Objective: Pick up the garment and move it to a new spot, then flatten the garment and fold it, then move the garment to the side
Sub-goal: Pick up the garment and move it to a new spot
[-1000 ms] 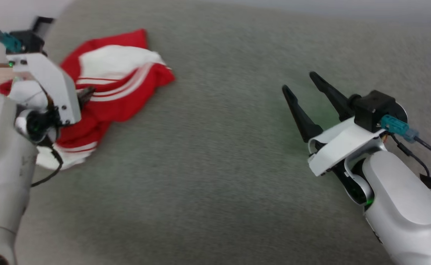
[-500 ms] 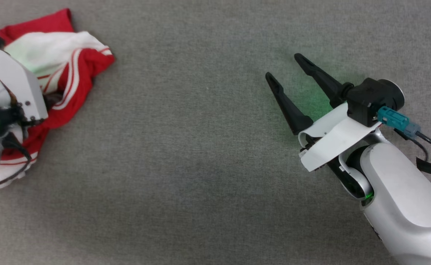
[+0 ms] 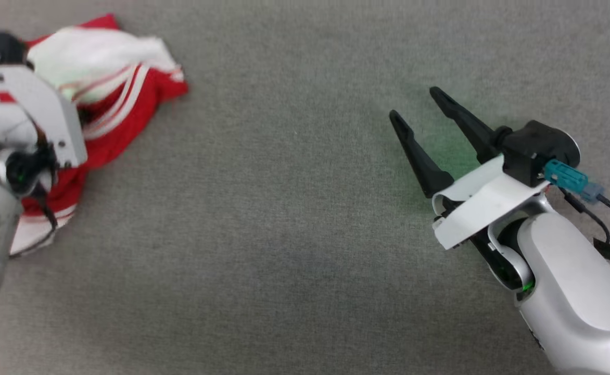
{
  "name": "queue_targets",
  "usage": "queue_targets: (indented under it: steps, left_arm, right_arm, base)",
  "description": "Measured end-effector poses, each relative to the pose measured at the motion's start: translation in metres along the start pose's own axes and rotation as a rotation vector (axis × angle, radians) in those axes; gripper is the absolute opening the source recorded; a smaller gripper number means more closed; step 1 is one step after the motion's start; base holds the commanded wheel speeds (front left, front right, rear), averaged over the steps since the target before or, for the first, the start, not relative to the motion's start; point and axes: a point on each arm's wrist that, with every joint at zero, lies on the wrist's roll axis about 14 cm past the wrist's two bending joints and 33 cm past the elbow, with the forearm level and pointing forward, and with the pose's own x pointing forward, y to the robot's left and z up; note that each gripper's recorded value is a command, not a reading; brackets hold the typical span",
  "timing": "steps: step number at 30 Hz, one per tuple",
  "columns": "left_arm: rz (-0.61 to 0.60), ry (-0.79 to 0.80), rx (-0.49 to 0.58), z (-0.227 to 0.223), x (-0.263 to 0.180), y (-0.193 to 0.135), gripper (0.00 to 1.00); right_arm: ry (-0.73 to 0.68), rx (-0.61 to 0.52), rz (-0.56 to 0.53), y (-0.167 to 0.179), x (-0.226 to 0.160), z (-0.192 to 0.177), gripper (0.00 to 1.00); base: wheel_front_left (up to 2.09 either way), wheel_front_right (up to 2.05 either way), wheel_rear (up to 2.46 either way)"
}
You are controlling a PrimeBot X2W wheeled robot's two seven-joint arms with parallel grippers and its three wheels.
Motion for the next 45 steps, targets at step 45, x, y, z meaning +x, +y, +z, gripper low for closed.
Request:
queue_targets:
  steps: [45]
  left_arm:
    - [-0.95, 0.051, 0.919, -0.044, -0.056, -0.391, 0.0]
  right_arm:
    - [-0.27, 0.091, -0.736, -0.142, -0.199, 0.057, 1.0]
  base:
    - [0.0, 0.0, 0.0]
